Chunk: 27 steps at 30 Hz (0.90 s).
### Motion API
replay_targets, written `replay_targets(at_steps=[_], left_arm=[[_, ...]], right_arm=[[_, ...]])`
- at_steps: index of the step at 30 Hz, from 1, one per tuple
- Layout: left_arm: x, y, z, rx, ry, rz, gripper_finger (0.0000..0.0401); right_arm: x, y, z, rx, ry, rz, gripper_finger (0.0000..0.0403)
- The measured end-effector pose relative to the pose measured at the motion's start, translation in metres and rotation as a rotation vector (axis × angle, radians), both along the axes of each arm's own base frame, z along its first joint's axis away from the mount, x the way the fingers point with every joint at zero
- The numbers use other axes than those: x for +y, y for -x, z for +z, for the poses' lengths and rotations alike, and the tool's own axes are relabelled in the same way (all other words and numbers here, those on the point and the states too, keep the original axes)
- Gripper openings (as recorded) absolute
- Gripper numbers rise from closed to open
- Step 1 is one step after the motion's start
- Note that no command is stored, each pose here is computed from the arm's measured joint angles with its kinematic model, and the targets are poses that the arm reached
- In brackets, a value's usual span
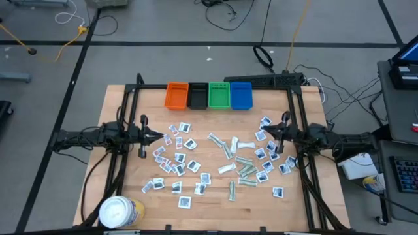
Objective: Pick & Place First Aid Supplies
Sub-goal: Put the blue packet into the blue bin
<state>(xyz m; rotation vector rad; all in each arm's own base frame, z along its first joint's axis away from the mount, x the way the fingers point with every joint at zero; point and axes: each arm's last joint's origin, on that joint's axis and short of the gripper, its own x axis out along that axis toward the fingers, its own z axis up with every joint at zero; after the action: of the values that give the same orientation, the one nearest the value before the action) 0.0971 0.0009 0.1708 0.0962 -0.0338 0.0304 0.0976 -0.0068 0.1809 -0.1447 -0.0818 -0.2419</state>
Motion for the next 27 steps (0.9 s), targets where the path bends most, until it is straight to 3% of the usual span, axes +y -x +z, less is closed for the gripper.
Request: replay_targets(at_steps=[5,15,27], left_arm=[[0.000,0.000,0.000,0.000,0.000,0.000,0.0037],[0.000,0.000,0.000,0.000,0.000,0.000,0.0037],[0.000,0.000,0.000,0.000,0.000,0.000,0.0037]], right_arm=[[0.000,0.002,0.030,-0.060,0.002,0.000,0.0007],[0.000,-0.005,0.070,-0.021,0.000,-0.001,0.0007],[0.000,-0.024,0.107,0.018,-0.150,0.011,0.0006]])
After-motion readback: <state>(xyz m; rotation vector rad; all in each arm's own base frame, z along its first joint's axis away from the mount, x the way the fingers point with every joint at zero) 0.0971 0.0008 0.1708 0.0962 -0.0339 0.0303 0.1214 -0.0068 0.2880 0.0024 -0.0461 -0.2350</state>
